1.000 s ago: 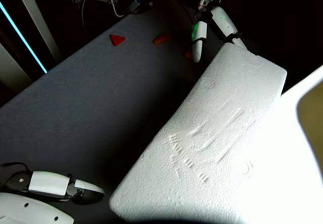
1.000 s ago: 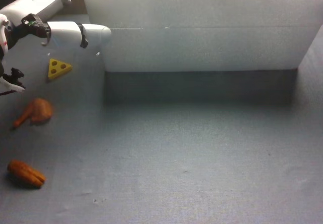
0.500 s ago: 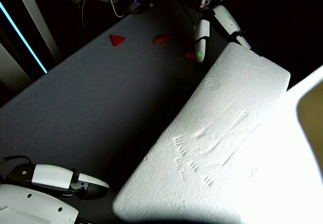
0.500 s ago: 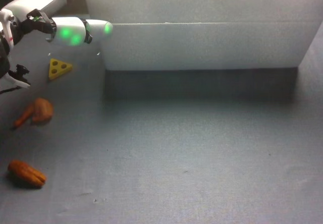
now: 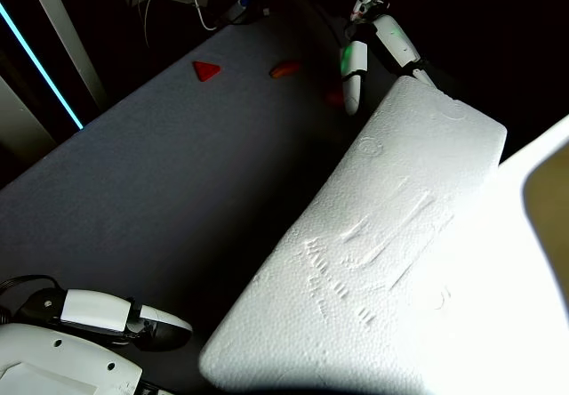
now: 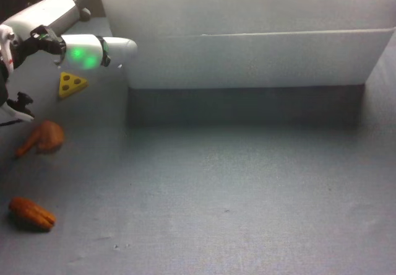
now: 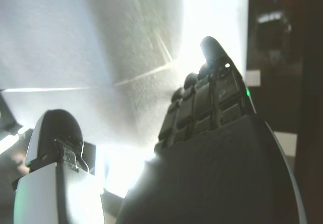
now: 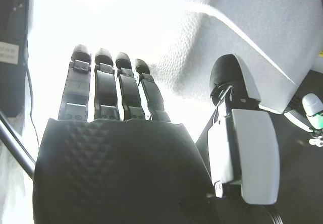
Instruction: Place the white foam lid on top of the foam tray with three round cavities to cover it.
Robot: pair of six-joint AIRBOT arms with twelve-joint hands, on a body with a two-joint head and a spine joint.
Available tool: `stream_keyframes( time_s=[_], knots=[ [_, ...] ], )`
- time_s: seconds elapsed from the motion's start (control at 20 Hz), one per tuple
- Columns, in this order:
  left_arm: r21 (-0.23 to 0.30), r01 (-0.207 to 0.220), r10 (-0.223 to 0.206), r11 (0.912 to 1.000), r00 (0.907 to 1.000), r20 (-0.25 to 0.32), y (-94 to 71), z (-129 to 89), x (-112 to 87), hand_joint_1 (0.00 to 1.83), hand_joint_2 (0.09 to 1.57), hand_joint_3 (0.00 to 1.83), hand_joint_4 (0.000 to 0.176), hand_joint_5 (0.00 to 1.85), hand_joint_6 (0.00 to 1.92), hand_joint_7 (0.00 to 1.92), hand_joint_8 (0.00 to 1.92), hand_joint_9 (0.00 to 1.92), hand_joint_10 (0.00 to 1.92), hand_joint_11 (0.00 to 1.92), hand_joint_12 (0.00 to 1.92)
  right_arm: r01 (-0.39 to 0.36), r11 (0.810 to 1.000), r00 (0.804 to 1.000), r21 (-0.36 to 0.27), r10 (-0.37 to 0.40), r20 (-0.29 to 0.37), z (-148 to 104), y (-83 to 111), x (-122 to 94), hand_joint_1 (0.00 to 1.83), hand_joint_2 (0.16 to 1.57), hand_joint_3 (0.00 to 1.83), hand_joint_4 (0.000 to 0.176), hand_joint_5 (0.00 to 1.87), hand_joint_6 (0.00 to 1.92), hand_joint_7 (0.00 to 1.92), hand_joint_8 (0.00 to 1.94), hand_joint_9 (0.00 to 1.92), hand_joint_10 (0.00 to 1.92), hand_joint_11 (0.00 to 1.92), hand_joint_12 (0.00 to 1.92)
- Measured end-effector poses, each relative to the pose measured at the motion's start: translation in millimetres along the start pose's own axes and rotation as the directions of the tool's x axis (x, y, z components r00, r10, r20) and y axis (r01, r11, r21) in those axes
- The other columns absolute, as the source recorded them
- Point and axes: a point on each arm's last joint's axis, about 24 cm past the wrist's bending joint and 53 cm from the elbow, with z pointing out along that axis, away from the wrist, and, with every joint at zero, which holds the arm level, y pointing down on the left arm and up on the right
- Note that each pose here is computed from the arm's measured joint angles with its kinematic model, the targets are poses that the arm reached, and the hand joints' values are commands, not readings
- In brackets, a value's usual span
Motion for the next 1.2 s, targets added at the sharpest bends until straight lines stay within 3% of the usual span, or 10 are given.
stream_keyframes(
  time_s=[0.05, 0.2, 0.3, 0.4, 0.45, 0.65, 0.7, 0.8, 0.95, 1.2],
  knots=[
    [0.006, 0.003, -0.003, 1.0, 1.0, 0.0, -0.3, -1, 1.5, 0.49, 1.05, 0.0, 0.001, 0.0, 0.0, 0.0, 0.0, 0.0, 0.0, 0.0, 0.86, 0.004, 1.0, 1.0, -0.002, -0.004, 0.0, -2, 0.6, 0, 0.38, 1.22, 0.0, 0.0, 0.0, 0.0, 0.0, 0.0, 0.0, 0.0, 0.0, 0.0],
    [0.01, 0.0, 0.0, 0.9999, 1.0, -0.001, -0.8, -3, 0.8, 0.48, 1.05, 0.0, 0.029, 0.0, 0.0, 0.0, 0.0, 0.0, 0.0, 0.0, 0.7, 0.011, 1.0, 1.0, -0.002, -0.011, 0.003, -5, 0.4, -1, 0.4, 1.23, 0.0, 0.0, 0.0, 0.0, 0.0, 0.0, 0.0, 0.0, 0.0, 0.0],
    [0.012, -0.004, 0.004, 0.9999, 1.0, -0.003, -1.3, -3, 1.1, 0.48, 1.04, 0.0, 0.026, 0.0, 0.0, 0.0, 0.0, 0.0, 0.0, 0.0, 0.58, 0.014, 1.0, 1.0, 0.002, -0.014, 0.001, -6, -1.6, 1, 0.47, 1.23, 0.0, 0.0, 0.0, 0.0, 0.0, 0.0, 0.0, 0.0, 0.0, 0.0],
    [0.014, -0.011, 0.011, 0.9998, 0.9999, -0.004, -3.4, -1, -0.2, 0.49, 1.05, 0.0, 0.008, 0.0, 0.0, 0.0, 0.0, 0.0, 0.0, 0.0, 0.58, 0.005, 1.0, 1.0, 0.013, -0.005, -0.002, -6, -6.1, 2, 0.53, 1.24, 0.0, 0.0, 0.0, 0.0, 0.0, 0.0, 0.0, 0.0, 0.0, 0.0],
    [0.014, -0.021, 0.021, 0.9997, 0.9998, -0.005, -4.4, 0, -1.2, 0.5, 1.04, 0.0, 0.023, 0.0, 0.0, 0.0, 0.0, 0.0, 0.0, 0.0, 0.64, 0.001, 1.0, 1.0, 0.019, -0.001, 0.0, -5, -8.6, 1, 0.53, 1.25, 0.01, 0.0, 0.0, 0.0, 0.0, 0.0, 0.0, 0.0, 0.0, 0.0],
    [0.002, -0.024, 0.024, 0.9997, 0.9997, -0.003, -2.3, 5, -3.0, 0.5, 1.05, 0.0, 0.017, 0.0, 0.0, 0.0, 0.0, 0.0, 0.0, 0.0, 0.73, -0.024, 0.998, 1.0, 0.056, 0.024, 0.006, 0, -24.2, -2, 0.52, 1.24, 0.0, 0.0, 0.0, 0.0, 0.0, 0.0, 0.0, 0.0, 0.0, 0.0],
    [-0.002, -0.018, 0.018, 0.9998, 0.9998, -0.005, -1.3, 6, -1.3, 0.51, 1.06, 0.0, 0.003, 0.0, 0.0, 0.0, 0.0, 0.0, 0.0, 0.0, 0.8, -0.027, 0.998, 1.0, 0.059, 0.027, 0.004, 0, -25.4, -2, 0.53, 1.24, 0.0, 0.0, 0.0, 0.0, 0.0, 0.0, 0.0, 0.0, 0.0, 0.0],
    [-0.009, -0.016, 0.016, 0.9998, 0.9999, -0.004, 0.8, 6, -1.4, 0.51, 1.06, 0.0, 0.006, 0.0, 0.0, 0.0, 0.0, 0.02, 0.01, 0.0, 0.98, -0.027, 0.998, 1.0, 0.06, 0.027, 0.002, 0, -25.9, -1, 0.55, 1.23, 0.0, 0.0, 0.0, 0.0, 0.0, 0.0, 0.0, 0.0, 0.0, 0.0],
    [-0.03, -0.025, 0.024, 0.9992, 0.9996, -0.01, 10.9, -1, -0.8, 0.5, 1.05, 0.0, 0.016, 0.0, 0.0, 0.0, 0.0, 0.01, 0.0, 0.0, 0.94, -0.023, 0.998, 1.0, 0.064, 0.023, -0.001, -1, -27.6, 0, 0.54, 1.22, 0.0, 0.0, 0.0, 0.0, 0.0, 0.0, 0.0, 0.0, 0.0, 0.0],
    [-0.055, -0.024, 0.024, 0.9982, 0.9997, 0.001, 21.9, -9, -6.5, 0.51, 1.07, 0.0, 0.012, 0.0, 0.0, 0.0, 0.0, 0.0, 0.0, 0.0, 0.9, -0.015, 0.997, 1.0, 0.069, 0.016, -0.007, -4, -29.8, 3, 0.52, 1.23, 0.0, 0.0, 0.0, 0.0, 0.0, 0.0, 0.0, 0.0, 0.0, 0.0]
  ],
)
